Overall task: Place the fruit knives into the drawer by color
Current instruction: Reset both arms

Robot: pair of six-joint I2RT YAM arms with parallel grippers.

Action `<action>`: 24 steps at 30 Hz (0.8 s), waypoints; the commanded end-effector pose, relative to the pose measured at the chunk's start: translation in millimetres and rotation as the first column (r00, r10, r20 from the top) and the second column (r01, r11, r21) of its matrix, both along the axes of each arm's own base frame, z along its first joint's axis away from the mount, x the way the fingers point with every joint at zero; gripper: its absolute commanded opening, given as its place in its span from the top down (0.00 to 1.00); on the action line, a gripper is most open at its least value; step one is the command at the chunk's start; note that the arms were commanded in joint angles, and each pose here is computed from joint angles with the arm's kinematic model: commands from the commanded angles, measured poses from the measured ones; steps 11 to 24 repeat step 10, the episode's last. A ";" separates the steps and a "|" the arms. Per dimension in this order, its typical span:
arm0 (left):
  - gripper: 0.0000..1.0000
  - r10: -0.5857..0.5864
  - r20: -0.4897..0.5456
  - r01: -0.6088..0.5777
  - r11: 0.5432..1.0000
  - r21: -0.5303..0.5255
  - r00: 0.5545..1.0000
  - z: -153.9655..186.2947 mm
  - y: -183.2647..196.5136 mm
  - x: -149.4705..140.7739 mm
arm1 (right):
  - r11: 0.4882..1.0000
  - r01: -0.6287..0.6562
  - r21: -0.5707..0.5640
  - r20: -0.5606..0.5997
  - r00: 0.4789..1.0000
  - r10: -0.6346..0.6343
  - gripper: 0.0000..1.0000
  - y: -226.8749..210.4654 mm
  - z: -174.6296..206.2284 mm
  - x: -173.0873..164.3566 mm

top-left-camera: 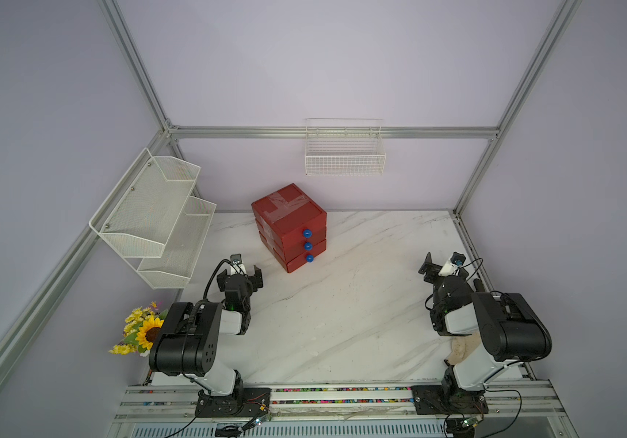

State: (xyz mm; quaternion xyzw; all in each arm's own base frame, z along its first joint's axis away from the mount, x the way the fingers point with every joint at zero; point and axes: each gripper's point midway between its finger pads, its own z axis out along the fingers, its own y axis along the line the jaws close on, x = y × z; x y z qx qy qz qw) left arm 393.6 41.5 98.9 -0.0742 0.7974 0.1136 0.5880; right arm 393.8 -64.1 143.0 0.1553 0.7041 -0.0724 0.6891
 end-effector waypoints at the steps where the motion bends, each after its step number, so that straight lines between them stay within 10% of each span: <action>1: 0.00 -0.006 0.059 0.006 1.000 0.005 0.998 14.4 1.0 6.0 | 1.000 0.008 -0.015 0.041 0.999 -0.008 0.03 -0.9 11.9 1.2; 24: 0.00 -0.005 0.060 0.005 1.000 0.003 0.998 14.6 1.1 4.8 | 1.000 0.008 -0.015 0.040 0.999 -0.008 0.03 -1.0 11.8 1.1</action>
